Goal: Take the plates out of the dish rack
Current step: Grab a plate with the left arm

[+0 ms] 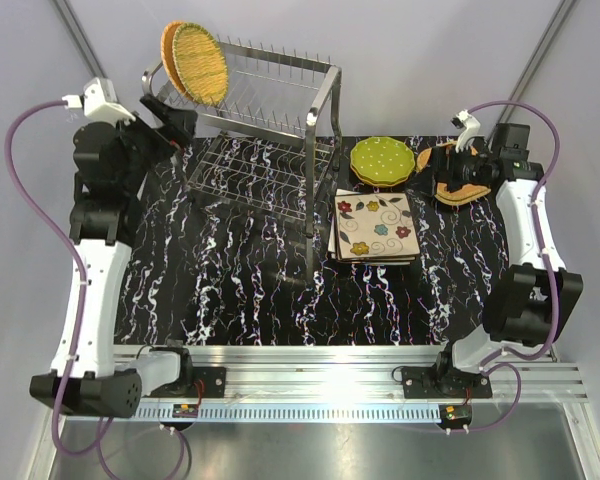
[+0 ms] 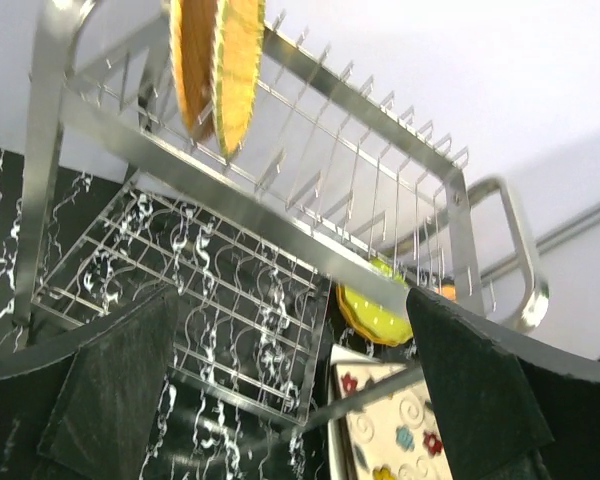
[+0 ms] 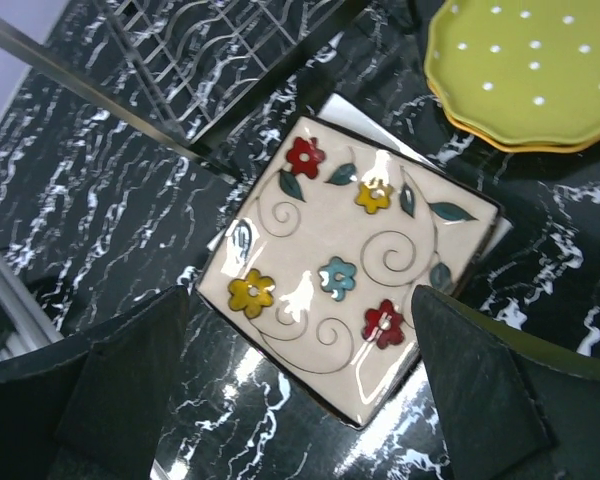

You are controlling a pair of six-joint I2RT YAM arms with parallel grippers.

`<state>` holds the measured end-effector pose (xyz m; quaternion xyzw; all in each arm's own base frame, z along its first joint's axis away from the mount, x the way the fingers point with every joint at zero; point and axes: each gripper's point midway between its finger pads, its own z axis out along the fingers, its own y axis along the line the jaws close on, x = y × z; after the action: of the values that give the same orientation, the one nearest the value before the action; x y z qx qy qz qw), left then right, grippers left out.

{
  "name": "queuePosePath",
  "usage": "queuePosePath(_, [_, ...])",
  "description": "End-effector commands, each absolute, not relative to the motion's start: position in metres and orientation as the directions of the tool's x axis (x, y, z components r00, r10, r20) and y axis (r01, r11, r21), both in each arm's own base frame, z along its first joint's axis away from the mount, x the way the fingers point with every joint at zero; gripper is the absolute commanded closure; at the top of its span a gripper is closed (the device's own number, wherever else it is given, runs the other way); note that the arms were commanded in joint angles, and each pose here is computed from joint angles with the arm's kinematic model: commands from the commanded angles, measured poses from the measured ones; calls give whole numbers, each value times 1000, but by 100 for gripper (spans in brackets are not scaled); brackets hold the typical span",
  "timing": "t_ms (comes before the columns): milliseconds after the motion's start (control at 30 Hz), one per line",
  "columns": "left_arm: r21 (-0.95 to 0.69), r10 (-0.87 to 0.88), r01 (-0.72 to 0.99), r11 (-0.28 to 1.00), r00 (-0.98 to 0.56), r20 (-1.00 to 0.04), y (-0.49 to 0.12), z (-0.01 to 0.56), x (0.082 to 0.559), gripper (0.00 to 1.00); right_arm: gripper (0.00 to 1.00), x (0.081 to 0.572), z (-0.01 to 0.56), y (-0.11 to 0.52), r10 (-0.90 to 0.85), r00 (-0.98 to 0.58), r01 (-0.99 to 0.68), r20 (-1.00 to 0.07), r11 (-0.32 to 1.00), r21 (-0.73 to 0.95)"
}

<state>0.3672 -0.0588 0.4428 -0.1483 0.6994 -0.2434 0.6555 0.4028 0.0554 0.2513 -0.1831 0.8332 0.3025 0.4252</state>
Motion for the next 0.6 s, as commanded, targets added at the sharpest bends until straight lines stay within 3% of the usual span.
queuePosePath(0, [-576, -574, 167, 800, -61, -816, -59, 478, 378, 1, 0, 397, 281, 69, -17, -493, -634, -870, 692, 346])
queuePosePath(133, [-594, -595, 144, 791, -45, -803, -50, 489, 400, 4, 0, 391, 285, 74, 5, -489, -645, -872, 671, 366])
queuePosePath(367, [-667, -672, 160, 728, -29, -740, -34, 514, 444, 22, 0, 384, 286, 77, 15, -490, -650, -872, 660, 377])
queuePosePath(567, [-710, -712, 162, 686, -51, -700, -30, 518, 478, 31, 0, 381, 285, 79, 37, -496, -644, -867, 654, 397])
